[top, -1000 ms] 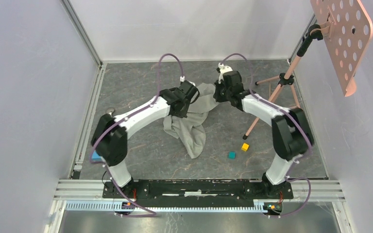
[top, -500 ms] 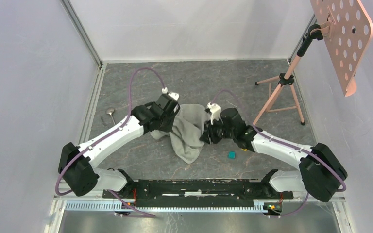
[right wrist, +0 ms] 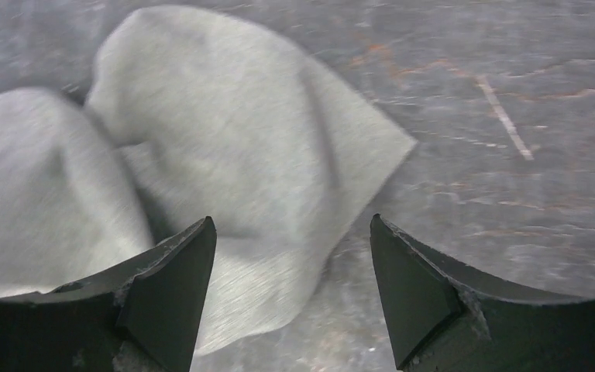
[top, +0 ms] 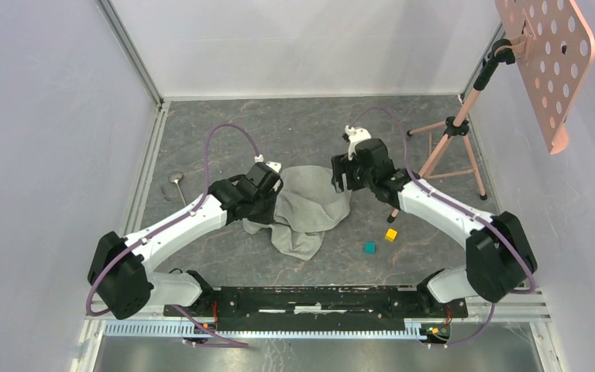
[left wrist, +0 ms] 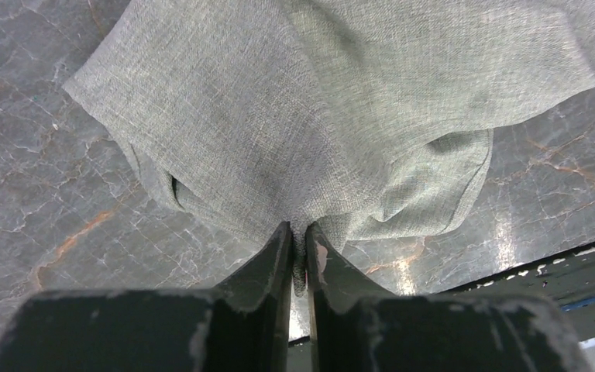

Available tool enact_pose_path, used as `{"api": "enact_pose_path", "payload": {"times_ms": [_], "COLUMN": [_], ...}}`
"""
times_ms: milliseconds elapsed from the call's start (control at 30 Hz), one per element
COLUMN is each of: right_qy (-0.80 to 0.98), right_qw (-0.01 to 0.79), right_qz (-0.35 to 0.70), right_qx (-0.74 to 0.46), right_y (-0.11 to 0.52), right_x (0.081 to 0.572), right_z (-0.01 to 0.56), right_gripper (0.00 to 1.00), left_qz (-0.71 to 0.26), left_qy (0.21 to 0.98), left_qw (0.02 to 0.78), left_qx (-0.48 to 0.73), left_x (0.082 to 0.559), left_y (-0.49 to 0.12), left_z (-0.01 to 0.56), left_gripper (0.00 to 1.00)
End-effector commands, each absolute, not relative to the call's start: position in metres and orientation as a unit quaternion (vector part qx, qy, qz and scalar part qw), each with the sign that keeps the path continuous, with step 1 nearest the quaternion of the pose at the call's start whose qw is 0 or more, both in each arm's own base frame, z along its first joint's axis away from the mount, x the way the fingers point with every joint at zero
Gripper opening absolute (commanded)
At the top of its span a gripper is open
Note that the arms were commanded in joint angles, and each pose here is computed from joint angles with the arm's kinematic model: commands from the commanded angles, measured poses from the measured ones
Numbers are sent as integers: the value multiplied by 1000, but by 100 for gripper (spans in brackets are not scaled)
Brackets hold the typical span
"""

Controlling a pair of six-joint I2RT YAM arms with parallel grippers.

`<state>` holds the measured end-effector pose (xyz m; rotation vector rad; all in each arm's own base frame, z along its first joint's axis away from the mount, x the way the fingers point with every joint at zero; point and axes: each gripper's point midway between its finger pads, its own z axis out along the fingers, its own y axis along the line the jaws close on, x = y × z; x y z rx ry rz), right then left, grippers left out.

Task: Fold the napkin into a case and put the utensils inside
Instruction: Pick up the crumpled napkin from the center of the board.

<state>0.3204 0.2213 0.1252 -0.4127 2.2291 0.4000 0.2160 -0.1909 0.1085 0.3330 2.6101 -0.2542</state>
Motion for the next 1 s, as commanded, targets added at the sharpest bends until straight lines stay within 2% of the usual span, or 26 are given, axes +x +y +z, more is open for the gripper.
{"api": "enact_pose_path", "payload": {"times_ms": [0,200,467,667,867,967], "right_qy": [893,903,920,922,915,908], "right_qw": [406,397,370,364,381,399], "right_qz": [115,62,27,5,25,31], "right_qx": [-155,-150,-130,-129,-128,-121], "right_y": [205,191,187,182,187,184], "right_x": [344,371,396,401,404,407], "right_z": [123,95,61,47,63,77], "right_gripper": [79,79,64,59,60,63], "left_qz": [-115,-115,-119,-128,-131,-132], "left_qy": [957,954,950,945,945,945], "left_qw": [247,257,268,285,286,287], "left_qx": [101,102,106,97,90,86], "left_x": [212,210,209,205,202,202], "left_y": [-196,-191,-189,-183,-181,-181], "left_z": [106,107,117,124,124,125], "left_gripper": [20,31,42,49,52,62]}}
